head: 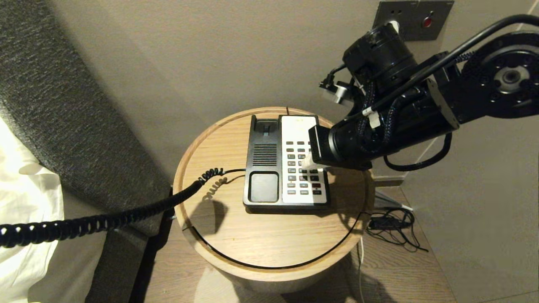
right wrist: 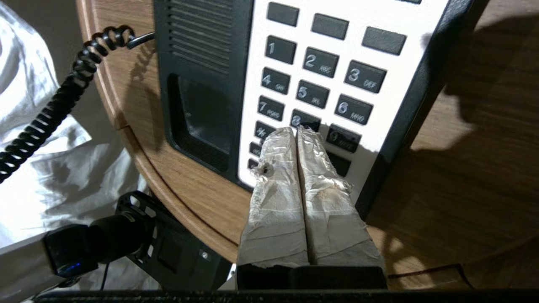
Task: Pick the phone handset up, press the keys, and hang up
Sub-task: Dial the number
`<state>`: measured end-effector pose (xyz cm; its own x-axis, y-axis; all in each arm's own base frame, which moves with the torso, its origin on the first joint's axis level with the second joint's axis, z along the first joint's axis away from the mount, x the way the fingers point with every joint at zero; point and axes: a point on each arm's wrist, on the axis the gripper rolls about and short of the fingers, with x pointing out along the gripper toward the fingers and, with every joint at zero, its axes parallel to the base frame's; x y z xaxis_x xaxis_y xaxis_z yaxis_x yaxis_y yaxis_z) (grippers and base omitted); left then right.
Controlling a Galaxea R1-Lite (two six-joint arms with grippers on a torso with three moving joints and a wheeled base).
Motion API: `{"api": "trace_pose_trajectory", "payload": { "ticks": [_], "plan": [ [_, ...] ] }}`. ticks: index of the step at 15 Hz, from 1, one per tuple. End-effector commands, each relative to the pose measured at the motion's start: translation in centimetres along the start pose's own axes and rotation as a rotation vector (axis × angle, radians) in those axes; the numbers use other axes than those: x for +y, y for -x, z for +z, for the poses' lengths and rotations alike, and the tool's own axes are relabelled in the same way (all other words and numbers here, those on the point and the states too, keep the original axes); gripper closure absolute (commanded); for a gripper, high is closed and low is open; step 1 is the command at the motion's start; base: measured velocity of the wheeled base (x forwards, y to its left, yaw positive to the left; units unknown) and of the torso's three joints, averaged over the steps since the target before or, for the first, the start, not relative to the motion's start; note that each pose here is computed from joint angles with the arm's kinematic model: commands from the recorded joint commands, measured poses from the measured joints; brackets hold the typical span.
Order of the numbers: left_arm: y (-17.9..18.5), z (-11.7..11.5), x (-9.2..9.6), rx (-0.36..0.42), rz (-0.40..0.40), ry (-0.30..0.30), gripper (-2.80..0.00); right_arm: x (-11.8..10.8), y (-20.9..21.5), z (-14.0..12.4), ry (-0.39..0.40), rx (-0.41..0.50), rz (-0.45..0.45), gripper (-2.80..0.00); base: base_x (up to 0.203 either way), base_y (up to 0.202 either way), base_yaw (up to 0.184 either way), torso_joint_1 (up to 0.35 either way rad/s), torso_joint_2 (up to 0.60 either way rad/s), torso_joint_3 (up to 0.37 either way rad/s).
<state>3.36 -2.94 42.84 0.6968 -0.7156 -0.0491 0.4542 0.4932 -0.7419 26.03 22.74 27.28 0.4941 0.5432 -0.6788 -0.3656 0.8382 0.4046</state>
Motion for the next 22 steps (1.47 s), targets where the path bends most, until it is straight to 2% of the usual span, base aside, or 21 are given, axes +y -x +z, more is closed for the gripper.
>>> {"api": "trace_pose_trajectory", "payload": {
  "ticks": [1,14,22],
  "plan": [
    [0.0,0.0,0.0,-0.001,-0.002,0.005,0.0,-0.2,-0.9,-0.1,-0.005,0.021,-0.011,0.0,0.0,0.0,0.0,0.0,0.0,0.0],
    [0.0,0.0,0.0,-0.002,-0.003,0.005,0.0,-0.6,-1.8,0.0,0.002,0.026,-0.025,0.0,0.0,0.0,0.0,0.0,0.0,0.0],
    [0.0,-0.1,0.1,0.002,0.001,0.005,0.0,0.5,0.8,0.3,0.009,-0.032,0.016,0.0,0.0,0.0,0.0,0.0,0.0,0.0]
  ]
}}
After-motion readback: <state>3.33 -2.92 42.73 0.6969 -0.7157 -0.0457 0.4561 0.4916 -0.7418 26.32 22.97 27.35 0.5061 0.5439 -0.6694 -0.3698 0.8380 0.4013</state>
